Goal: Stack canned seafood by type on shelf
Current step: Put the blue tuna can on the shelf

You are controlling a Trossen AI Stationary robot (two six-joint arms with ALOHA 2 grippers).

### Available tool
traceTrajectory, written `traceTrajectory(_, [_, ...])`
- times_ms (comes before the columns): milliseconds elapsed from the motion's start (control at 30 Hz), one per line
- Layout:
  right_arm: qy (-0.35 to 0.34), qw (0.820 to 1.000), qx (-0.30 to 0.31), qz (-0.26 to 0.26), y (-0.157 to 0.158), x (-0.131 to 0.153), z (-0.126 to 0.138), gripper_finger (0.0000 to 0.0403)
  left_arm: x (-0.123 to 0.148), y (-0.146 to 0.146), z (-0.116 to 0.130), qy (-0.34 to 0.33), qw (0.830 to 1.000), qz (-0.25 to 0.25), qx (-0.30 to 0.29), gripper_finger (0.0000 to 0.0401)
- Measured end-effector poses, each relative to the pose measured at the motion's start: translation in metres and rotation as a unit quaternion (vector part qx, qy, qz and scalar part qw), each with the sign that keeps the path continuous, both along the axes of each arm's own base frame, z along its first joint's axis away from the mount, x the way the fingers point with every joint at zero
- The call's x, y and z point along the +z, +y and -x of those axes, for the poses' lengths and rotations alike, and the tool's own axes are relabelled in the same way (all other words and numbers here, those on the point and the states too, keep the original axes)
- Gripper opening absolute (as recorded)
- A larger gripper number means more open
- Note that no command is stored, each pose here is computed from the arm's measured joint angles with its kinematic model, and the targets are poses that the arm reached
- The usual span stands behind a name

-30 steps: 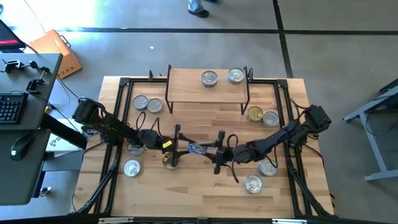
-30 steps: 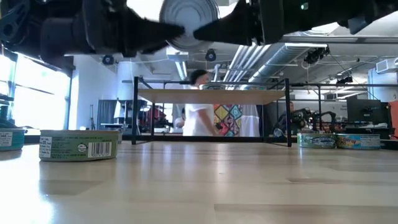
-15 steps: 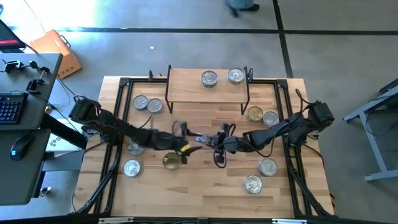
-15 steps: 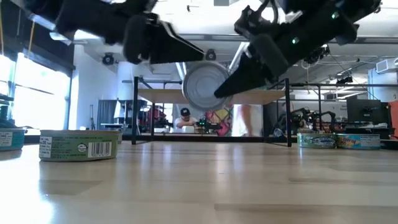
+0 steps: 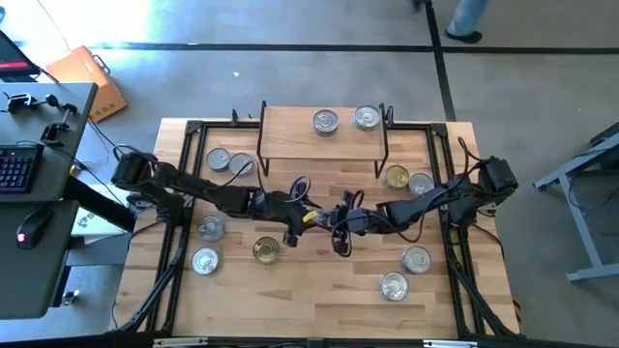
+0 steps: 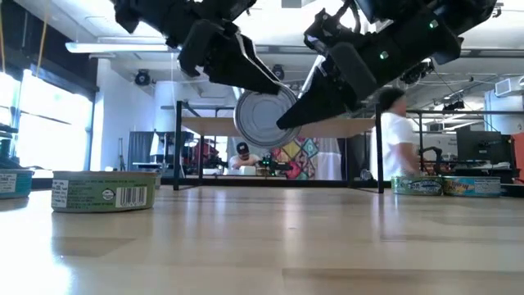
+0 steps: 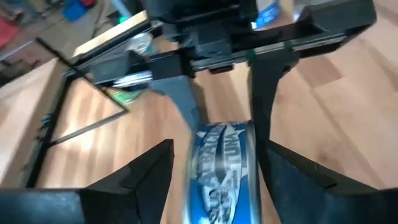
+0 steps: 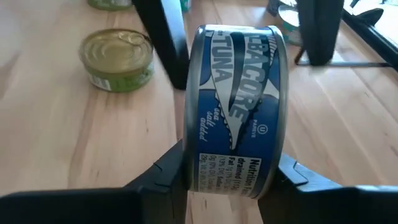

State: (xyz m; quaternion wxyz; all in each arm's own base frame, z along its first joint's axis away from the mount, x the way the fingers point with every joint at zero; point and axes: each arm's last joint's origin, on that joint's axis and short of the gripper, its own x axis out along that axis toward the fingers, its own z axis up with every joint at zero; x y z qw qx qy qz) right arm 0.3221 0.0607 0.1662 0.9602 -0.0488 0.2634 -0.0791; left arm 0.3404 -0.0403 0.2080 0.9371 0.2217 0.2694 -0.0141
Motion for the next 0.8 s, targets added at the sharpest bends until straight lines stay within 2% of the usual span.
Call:
traceTrajectory(133, [0.0,1.0,0.001,0.001,-0.001,0.0,0.0,0.012,-0.003,0.003,-0.001,0.009,1.0,0.011,-0.014,0.0196])
traceTrajectory(333, [0.001,1.0,0.003,0.003,0.0,0.0,0.0,0.012,-0.001,0.003,-0.001,0.004,1.0,0.012,-0.017,0.0127])
traceTrajectory(400, [0.002,1.0,0.003,0.007,-0.001,0.0,0.0,0.0125,-0.002,0.003,-0.001,0.005,1.0,0.012,-0.018,0.0126])
traceTrajectory(467, [0.008,1.0,0.009,0.014,-0.001,-0.001,0.0,0.015,-0.001,0.001,0.0,0.006,1.0,0.004,-0.02,0.0126])
traceTrajectory(533, [0.016,1.0,0.013,0.015,0.001,0.002,0.003,0.018,0.001,-0.004,0.005,0.016,0.999,-0.025,-0.015,0.0126])
traceTrajectory(633, [0.021,1.0,-0.016,0.007,0.004,0.007,0.01,0.0209,0.013,-0.012,0.018,0.025,0.996,-0.08,0.026,0.0126])
traceTrajectory(800, [0.022,0.999,-0.044,0.024,0.015,0.011,0.018,0.0218,0.047,-0.011,0.045,0.013,0.985,-0.153,0.083,0.0126])
